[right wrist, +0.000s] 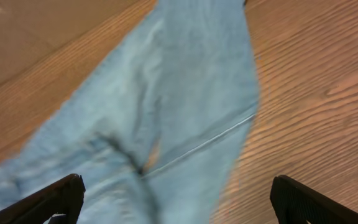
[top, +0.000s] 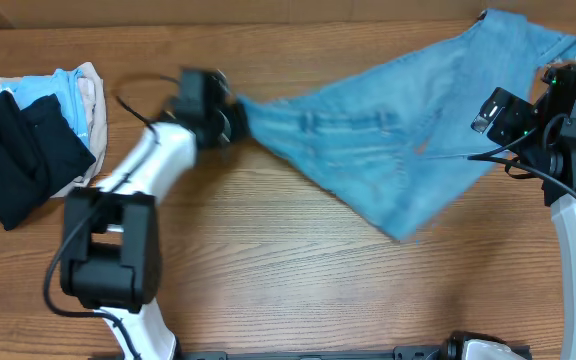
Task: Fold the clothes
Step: 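Grasp the jeans waistband with the left gripper and pull it left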
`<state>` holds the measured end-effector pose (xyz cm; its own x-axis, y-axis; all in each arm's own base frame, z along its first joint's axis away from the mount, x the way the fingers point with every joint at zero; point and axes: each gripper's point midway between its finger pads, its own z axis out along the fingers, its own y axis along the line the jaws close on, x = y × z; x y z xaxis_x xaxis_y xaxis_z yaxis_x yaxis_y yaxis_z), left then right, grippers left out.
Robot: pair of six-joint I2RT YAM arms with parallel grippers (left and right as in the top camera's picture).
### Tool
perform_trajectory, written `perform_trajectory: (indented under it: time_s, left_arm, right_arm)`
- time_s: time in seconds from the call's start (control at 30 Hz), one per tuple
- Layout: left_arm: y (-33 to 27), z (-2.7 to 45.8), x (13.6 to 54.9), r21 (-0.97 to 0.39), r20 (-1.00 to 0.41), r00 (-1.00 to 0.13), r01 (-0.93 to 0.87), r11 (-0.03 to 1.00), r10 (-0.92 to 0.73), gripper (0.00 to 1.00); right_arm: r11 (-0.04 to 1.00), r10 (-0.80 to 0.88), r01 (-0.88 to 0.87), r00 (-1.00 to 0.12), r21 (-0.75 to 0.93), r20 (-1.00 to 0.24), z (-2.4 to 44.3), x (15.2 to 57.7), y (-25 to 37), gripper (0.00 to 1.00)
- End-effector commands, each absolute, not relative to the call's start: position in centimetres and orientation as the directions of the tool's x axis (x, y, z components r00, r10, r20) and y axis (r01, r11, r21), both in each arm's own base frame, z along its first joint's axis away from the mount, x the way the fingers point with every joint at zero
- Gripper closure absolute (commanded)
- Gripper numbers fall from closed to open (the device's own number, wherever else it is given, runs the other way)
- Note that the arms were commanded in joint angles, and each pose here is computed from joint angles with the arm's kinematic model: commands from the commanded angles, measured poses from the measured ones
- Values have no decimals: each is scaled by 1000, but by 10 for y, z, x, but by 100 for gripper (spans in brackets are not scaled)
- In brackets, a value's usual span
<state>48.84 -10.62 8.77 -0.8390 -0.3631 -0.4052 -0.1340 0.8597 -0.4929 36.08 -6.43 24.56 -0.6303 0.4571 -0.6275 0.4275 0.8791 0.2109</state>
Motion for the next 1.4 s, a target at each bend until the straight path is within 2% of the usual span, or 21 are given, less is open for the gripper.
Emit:
perform_trajectory:
  time_s: [0.0,0.03,0.07,0.1,0.13,0.27,0.37,0.47,0.57,0.67,0.77,0.93,1.13,1.37]
  left_arm:
    - [-23,164,536,-418,-581,-706,-171,893,-406,95]
    - [-5,181,539,-415,-591,-686,-193,889,-425,85]
    - [8,193,540,-418,-592,-674,-211,884,-441,57]
    - [15,203,538,-429,-584,-674,-217,877,-453,18]
    - [16,211,534,-448,-562,-686,-217,867,-462,0]
    - [-15,215,505,-549,-407,-795,-181,816,-450,0]
    - [-50,204,487,-544,-345,-860,-144,827,-377,0]
    - [-89,193,480,-454,-376,-893,-55,889,-247,0]
    - [-130,181,477,-297,-438,-894,46,954,-93,0]
    - [-178,171,474,-190,-486,-873,145,971,35,0]
    - [-228,159,470,-167,-512,-851,232,958,117,0]
    - [-260,116,472,-170,-482,-872,187,968,84,0]
    - [-265,71,493,-189,-473,-881,90,978,-10,0]
    - [-265,37,502,-176,-463,-886,65,982,-24,0]
  right_arm:
    - [888,440,410,-627,208,-643,252,362,-65,0]
    - [894,429,402,-632,200,-646,252,362,-64,0]
    - [894,428,402,-633,199,-645,252,362,-64,0]
    - [894,428,402,-634,199,-644,251,361,-64,0]
    - [894,428,402,-635,198,-643,251,361,-64,0]
    - [893,429,404,-639,196,-638,250,360,-64,0]
    - [893,429,404,-640,196,-638,250,360,-64,0]
    - [893,430,405,-642,195,-635,249,360,-64,0]
    - [893,431,407,-651,192,-625,246,358,-64,0]
    - [893,434,406,-668,193,-604,242,353,-61,0]
    - [893,437,410,-682,188,-587,239,349,-60,0]
    - [891,442,416,-709,180,-549,232,340,-58,0]
    - [892,449,406,-731,202,-515,227,335,-51,0]
    - [892,449,405,-730,202,-515,228,335,-51,0]
